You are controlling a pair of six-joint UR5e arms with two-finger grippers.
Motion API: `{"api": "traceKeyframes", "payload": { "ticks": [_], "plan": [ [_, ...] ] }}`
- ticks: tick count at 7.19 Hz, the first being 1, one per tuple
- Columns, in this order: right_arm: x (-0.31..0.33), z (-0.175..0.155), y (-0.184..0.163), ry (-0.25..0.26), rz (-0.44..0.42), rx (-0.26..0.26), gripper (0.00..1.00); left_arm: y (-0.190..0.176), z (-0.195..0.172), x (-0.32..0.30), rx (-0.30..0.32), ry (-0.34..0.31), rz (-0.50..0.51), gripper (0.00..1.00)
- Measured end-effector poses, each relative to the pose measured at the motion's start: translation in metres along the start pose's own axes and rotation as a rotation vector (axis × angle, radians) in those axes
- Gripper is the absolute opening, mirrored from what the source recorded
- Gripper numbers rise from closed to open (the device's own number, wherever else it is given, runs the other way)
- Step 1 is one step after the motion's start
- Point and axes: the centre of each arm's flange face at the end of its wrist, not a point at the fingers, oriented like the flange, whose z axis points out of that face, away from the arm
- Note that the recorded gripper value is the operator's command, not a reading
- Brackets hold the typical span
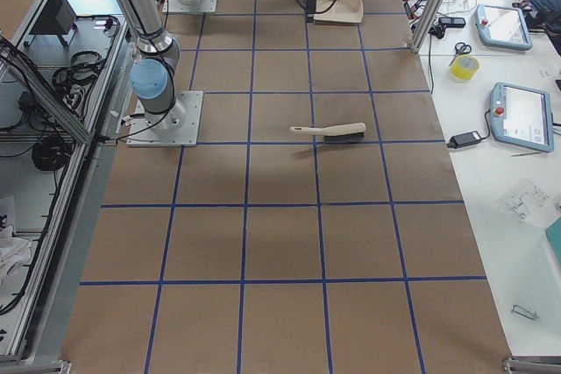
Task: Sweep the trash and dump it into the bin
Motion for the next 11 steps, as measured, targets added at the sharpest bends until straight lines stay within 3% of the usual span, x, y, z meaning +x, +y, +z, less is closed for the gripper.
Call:
{"api": "traceKeyframes", "payload": {
  "ticks": [1, 3, 4, 7, 8, 10, 11],
  "plan": [
    [0.000, 0.000, 0.000, 0.000, 0.000, -0.001, 1.00, -0.002, 0.003, 0.002, 0.001, 0.004, 0.002, 0.04],
    [0.000, 0.000, 0.000, 0.000, 0.000, -0.001, 1.00, 0.000, 0.005, 0.003, 0.000, 0.000, -0.002, 0.53],
    [0.000, 0.000, 0.000, 0.000, 0.000, -0.001, 1.00, 0.000, 0.005, 0.002, 0.000, -0.004, -0.009, 0.64],
    [0.000, 0.000, 0.000, 0.000, 0.000, -0.001, 1.00, -0.007, -0.019, 0.000, 0.027, -0.049, -0.071, 0.66],
    [0.000, 0.000, 0.000, 0.000, -0.001, -0.001, 1.00, -0.014, -0.050, -0.001, 0.056, -0.065, -0.123, 0.68],
    [0.000, 0.000, 0.000, 0.000, 0.000, -0.001, 1.00, -0.051, -0.132, 0.010, 0.078, -0.038, -0.242, 0.72],
    [0.000, 0.000, 0.000, 0.000, 0.000, -0.001, 1.00, -0.074, -0.167, 0.022, 0.078, -0.030, -0.313, 0.83]
  ]
}}
